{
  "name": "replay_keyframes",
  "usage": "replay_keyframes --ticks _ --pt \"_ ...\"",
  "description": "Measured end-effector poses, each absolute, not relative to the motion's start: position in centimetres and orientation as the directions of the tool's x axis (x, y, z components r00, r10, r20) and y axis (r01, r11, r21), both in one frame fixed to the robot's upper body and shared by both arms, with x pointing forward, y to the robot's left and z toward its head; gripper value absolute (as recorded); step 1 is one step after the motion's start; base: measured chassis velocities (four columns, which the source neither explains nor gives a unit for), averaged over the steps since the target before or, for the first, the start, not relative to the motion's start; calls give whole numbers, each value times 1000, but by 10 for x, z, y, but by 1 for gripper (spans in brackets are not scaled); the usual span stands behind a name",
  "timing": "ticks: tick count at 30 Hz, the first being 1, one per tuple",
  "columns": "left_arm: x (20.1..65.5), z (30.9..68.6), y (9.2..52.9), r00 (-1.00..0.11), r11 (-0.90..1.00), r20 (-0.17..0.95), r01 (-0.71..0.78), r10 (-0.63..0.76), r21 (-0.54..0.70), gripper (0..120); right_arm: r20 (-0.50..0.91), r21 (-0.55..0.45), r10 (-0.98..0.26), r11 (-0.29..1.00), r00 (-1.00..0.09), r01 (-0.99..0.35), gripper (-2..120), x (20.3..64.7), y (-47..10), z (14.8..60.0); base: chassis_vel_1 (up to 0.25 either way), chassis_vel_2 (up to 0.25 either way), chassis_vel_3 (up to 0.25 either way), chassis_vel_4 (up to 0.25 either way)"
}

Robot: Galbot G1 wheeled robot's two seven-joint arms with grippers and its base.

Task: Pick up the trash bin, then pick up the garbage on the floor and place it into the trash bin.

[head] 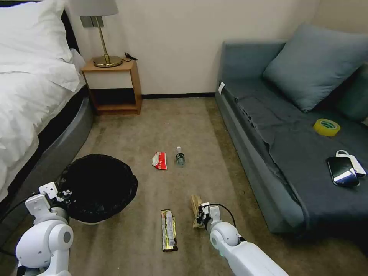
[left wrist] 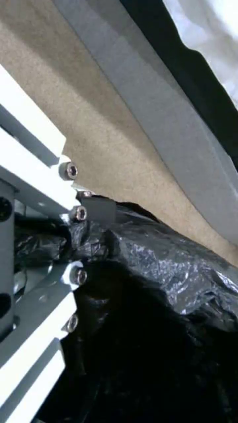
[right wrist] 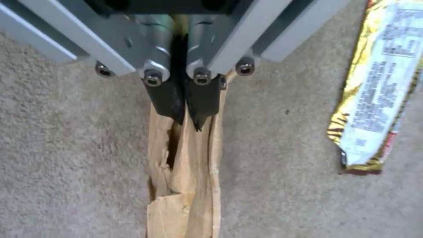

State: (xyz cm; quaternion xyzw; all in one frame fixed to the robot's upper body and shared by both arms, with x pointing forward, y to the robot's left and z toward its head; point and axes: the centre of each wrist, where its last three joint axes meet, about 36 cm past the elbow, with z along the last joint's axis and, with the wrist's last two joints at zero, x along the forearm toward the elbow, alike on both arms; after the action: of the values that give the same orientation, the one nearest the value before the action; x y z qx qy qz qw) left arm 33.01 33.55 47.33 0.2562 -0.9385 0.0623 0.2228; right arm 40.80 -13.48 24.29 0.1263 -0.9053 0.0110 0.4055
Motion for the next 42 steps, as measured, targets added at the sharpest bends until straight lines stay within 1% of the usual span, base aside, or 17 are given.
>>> replay_keyframes --ticks 3,5,7,8,12,13,14,16,17,18,20,22,26,36,37,38,42 --pt "330 473 335 -770 862 451 -508 -452 -2 3 719 98 -234 966 -655 -238 0 408 -138 252 0 0 0 0" --pt "329 474 334 -771 864 451 -504 -450 -1 3 679 123 -254 964 -689 -234 0 412 -144 273 0 0 0 0" --pt "328 474 334 -772 865 452 -501 -447 0 3 616 171 -293 956 -731 -239 0 420 -146 312 0 0 0 0" --pt "328 474 334 -772 865 452 -501 -447 0 3 616 171 -293 956 -731 -239 0 420 -146 312 0 0 0 0" --pt "328 473 331 -775 870 455 -492 -439 1 3 488 293 -402 911 -775 -289 0 426 -132 390 0 0 0 0" --pt "328 473 331 -775 870 455 -492 -439 1 3 488 293 -402 911 -775 -289 0 426 -132 390 0 0 0 0" --pt "328 472 330 -775 871 456 -490 -437 2 3 423 349 -461 877 -780 -329 0 425 -114 425 0 0 0 0" --pt "328 471 328 -775 872 458 -489 -436 4 3 344 407 -537 825 -771 -393 0 421 -82 464 0 0 0 0" --pt "328 471 328 -775 872 458 -489 -436 4 3 344 407 -537 825 -771 -393 0 421 -82 464 0 0 0 0" --pt "328 470 327 -774 873 460 -488 -435 5 3 298 427 -576 793 -761 -433 0 419 -60 484 0 0 0 0" --pt "328 469 326 -771 872 464 -490 -436 6 3 252 438 -637 746 -729 -502 0 413 -24 506 0 0 0 0" --pt "328 468 326 -770 872 466 -490 -437 7 3 242 438 -659 729 -712 -527 0 409 -10 511 0 0 0 0" --pt "328 466 324 -768 871 472 -492 -433 0 3 267 420 -717 688 -644 -592 0 390 43 507 0 0 0 0" --pt "331 465 320 -768 869 472 -495 -434 -7 3 350 381 -755 655 -554 -653 0 355 88 471 0 0 0 0" --pt "331 465 319 -767 869 473 -495 -434 -7 3 353 377 -755 655 -552 -655 4 353 93 469 0 0 0 0" --pt "331 465 319 -767 869 473 -495 -434 -7 3 353 377 -755 655 -552 -655 4 353 93 469 0 0 0 0" --pt "330 465 317 -768 869 471 -495 -433 -9 3 354 372 -754 656 -554 -657 21 354 100 468 0 0 0 0"
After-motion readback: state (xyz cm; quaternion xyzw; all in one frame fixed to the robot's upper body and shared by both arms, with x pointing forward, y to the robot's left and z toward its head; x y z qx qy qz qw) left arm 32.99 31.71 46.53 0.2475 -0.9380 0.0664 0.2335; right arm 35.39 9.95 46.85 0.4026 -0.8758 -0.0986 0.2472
